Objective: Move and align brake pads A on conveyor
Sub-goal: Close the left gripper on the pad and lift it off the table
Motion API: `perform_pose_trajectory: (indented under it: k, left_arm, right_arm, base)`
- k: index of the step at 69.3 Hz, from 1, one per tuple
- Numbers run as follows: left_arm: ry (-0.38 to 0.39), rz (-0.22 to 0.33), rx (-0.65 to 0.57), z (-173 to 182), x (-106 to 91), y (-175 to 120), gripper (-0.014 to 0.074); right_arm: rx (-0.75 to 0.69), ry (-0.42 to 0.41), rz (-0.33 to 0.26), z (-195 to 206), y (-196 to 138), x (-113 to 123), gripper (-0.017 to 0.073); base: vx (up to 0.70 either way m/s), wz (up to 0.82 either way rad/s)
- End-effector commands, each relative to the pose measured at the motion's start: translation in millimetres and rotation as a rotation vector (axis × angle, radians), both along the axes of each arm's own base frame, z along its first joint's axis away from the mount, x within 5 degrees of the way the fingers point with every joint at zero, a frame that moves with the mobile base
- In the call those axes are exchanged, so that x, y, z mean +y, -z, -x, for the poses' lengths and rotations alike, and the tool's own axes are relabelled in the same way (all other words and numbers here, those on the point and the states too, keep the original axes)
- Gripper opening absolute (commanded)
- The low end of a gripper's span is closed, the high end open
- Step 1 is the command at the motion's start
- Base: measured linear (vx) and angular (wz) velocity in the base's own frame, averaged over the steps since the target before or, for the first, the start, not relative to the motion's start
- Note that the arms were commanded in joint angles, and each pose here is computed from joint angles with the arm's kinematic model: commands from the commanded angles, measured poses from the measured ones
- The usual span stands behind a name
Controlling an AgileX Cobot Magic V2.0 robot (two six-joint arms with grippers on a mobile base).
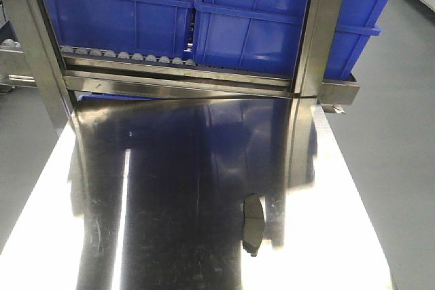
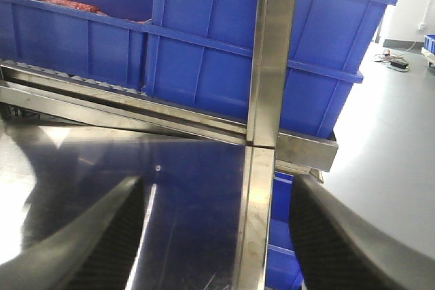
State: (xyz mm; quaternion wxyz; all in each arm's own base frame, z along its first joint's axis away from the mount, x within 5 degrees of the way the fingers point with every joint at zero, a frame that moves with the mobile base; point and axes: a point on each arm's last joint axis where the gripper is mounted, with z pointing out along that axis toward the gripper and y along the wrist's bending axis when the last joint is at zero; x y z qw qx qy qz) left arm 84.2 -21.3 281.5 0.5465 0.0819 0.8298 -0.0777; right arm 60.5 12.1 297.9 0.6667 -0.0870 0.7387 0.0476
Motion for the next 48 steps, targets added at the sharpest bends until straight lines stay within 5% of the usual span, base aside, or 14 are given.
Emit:
perform_pose_trajectory:
  k: [1, 48]
  left_arm:
    - [0.037, 0.035, -0.156, 9.1, 2.5, -10.4, -0.0008]
    - [0.03, 0.052, -0.204, 21.6, 9.7, -5.3, -0.0008]
  right_arm:
    - [-0.089, 0.011, -0.002, -0.6, -14.4, -0.8, 0.0453]
    - [-0.089, 0.011, -0.002, -0.6, -14.5, -0.8, 0.0453]
  base:
    - [0.0, 0.0]
    - [0.0, 0.0]
